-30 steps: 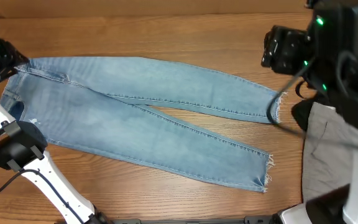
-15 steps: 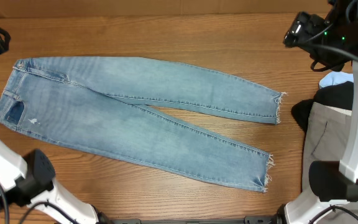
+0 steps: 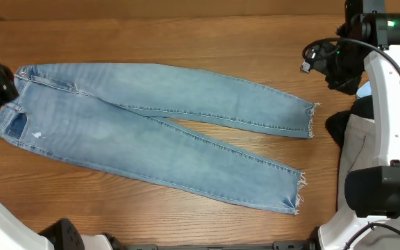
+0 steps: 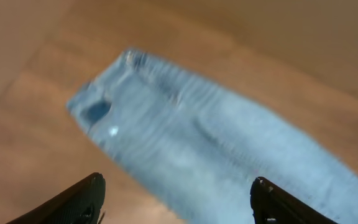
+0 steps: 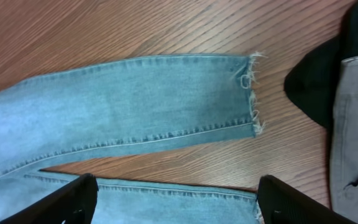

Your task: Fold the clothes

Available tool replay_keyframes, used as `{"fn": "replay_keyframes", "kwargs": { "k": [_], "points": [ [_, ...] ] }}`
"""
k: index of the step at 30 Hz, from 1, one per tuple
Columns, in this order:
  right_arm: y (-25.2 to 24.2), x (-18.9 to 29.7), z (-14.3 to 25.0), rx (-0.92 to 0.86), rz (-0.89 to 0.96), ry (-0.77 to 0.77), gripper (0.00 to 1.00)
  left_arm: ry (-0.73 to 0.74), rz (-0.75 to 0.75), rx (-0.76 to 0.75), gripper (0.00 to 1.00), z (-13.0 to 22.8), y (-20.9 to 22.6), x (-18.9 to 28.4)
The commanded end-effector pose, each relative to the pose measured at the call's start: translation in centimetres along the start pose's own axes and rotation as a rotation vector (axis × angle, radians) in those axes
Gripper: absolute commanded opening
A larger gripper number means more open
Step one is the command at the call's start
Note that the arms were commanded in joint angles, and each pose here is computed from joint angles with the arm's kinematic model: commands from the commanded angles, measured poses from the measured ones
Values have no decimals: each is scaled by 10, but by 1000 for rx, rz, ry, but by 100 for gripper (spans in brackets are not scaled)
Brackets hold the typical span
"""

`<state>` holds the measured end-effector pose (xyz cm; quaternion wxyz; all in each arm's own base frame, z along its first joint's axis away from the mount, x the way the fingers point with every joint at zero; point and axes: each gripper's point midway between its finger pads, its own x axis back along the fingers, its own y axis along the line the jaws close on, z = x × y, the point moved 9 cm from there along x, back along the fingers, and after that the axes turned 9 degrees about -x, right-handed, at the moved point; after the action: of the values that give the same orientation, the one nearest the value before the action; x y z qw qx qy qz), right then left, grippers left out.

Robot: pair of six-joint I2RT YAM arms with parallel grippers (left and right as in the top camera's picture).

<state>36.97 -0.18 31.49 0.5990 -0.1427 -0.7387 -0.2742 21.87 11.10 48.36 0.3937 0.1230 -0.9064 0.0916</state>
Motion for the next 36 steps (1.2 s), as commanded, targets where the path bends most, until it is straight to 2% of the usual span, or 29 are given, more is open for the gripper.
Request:
{"fn": "replay_keyframes", "kwargs": {
  "k": [1,3,7,13,20,24,28,36],
  "points": [
    [4,9,4,30,-71,11,85,167,-61,44,78,14,12,-38],
    [7,12,7,54,-107,24,84,275,-82,76,77,23,20,-67],
    [12,16,11,108,-177,47,83,449,-90,127,82,40,33,-129],
    [12,16,13,142,-188,58,83,667,-258,250,88,69,68,-217],
    [12,16,14,162,-185,63,83,848,-196,331,80,106,95,-314],
    [12,16,14,162,-184,63,83,898,-203,338,80,120,100,-341],
    [12,16,14,161,-184,63,83,940,-272,315,81,133,108,-357],
    [12,16,12,163,-181,51,83,958,-275,317,79,148,112,-385]
  ]
}}
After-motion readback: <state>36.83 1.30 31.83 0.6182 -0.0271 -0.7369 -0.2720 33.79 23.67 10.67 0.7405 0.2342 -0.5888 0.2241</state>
